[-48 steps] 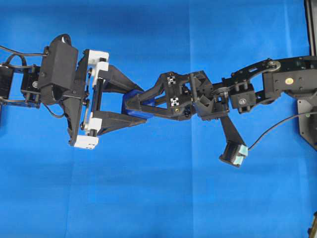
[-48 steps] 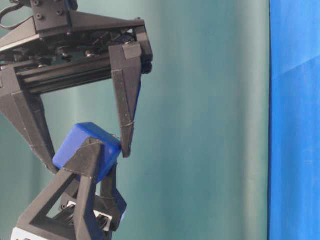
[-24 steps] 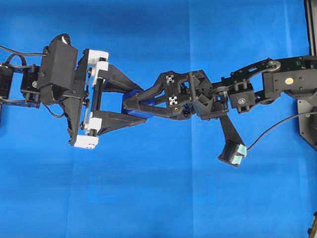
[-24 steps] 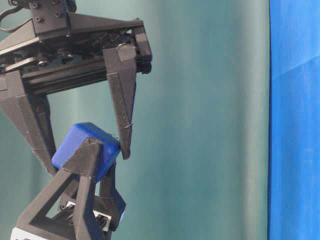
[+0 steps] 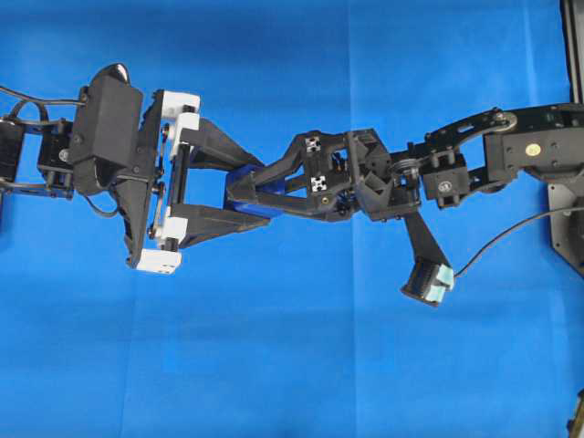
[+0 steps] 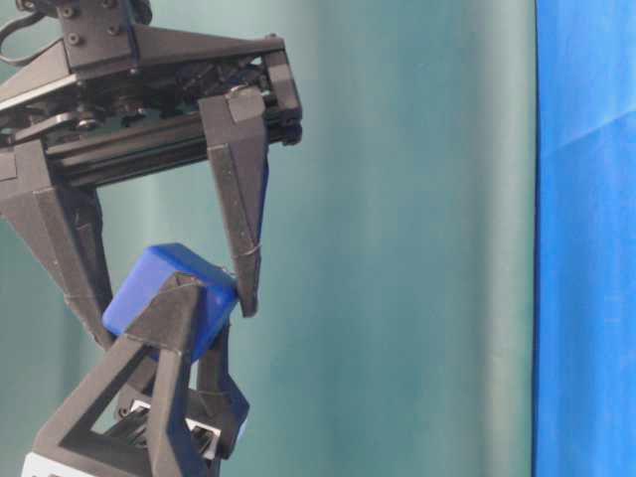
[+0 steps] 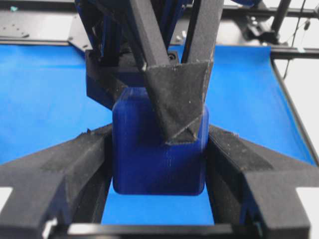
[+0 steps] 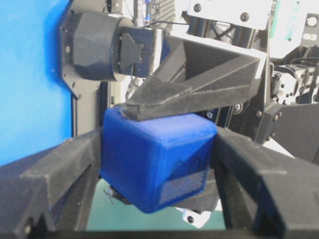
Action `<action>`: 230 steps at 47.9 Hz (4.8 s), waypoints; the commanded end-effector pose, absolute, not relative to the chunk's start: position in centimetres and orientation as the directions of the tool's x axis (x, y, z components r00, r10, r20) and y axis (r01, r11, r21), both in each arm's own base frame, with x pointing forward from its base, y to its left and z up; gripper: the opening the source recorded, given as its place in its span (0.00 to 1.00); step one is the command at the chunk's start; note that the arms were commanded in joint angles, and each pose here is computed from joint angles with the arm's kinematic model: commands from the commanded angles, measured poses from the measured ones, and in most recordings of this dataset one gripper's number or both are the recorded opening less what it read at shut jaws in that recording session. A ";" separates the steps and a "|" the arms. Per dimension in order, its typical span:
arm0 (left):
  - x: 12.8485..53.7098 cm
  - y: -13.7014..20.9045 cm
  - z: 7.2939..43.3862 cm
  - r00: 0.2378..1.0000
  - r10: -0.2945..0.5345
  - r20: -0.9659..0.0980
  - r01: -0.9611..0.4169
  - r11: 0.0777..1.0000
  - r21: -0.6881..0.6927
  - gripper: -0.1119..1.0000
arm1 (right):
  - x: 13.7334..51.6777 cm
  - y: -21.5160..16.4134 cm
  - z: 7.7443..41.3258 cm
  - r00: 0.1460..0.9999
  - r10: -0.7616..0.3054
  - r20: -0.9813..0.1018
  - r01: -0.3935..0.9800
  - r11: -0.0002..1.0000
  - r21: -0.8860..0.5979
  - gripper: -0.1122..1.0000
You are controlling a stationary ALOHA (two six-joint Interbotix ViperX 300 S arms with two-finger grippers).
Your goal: Handover the blue block to the right arm after grasping it with the left arm, then place it in the designated position.
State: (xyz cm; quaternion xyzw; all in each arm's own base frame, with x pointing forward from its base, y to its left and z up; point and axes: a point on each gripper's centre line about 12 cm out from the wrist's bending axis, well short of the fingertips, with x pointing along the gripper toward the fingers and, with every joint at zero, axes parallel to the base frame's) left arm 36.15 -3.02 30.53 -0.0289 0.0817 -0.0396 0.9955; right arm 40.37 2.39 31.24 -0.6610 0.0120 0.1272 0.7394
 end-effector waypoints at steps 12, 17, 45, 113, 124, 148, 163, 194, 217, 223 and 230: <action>36.2 -3.1 31.9 0.989 -0.085 -0.118 0.078 0.995 -0.066 0.53 | 40.4 2.6 32.8 0.973 0.180 -0.146 -0.166 0.098 -0.981 0.57; 36.3 -3.0 31.9 0.989 -0.084 -0.118 0.077 0.995 -0.064 0.75 | 40.4 2.7 32.8 0.972 0.182 -0.146 -0.166 0.099 -0.981 0.57; 35.5 -2.9 31.9 0.990 -0.082 -0.115 0.076 0.995 -0.061 0.94 | 38.0 2.4 32.0 0.970 0.140 -0.197 -0.216 0.132 -0.968 0.57; 34.3 -2.8 31.8 0.990 -0.082 -0.116 0.076 0.995 -0.060 0.94 | 27.5 2.6 32.9 0.961 0.025 -0.276 -0.246 0.532 -0.810 0.56; 34.3 -2.8 31.8 0.990 -0.082 -0.116 0.076 0.995 -0.058 0.94 | 27.1 2.7 33.2 0.962 0.038 -0.269 -0.188 0.809 -0.557 0.57; 34.4 -3.0 32.0 0.990 -0.089 -0.112 0.083 0.995 -0.054 0.94 | 26.9 2.6 33.4 0.963 0.031 -0.267 -0.056 0.995 -0.086 0.57; 34.4 -3.0 32.1 0.990 -0.089 -0.110 0.084 0.995 -0.052 0.94 | 27.0 2.5 33.4 0.962 0.025 -0.270 -0.030 0.999 -0.015 0.56; 34.4 -3.0 32.1 0.990 -0.089 -0.109 0.084 0.995 -0.052 0.94 | 26.9 2.5 33.5 0.963 0.025 -0.267 -0.030 0.999 -0.016 0.56; 34.4 -3.0 32.1 0.990 -0.089 -0.110 0.083 0.995 -0.054 0.94 | 26.9 2.5 33.5 0.963 0.025 -0.267 -0.030 0.999 -0.014 0.57; 34.4 -3.0 32.2 0.990 -0.089 -0.107 0.084 0.995 -0.052 0.94 | 26.9 2.5 33.5 0.963 0.025 -0.267 -0.030 0.999 -0.016 0.56; 34.4 -3.0 32.2 0.990 -0.089 -0.109 0.084 0.995 -0.052 0.94 | 26.9 2.5 33.5 0.963 0.025 -0.267 -0.030 0.999 -0.014 0.56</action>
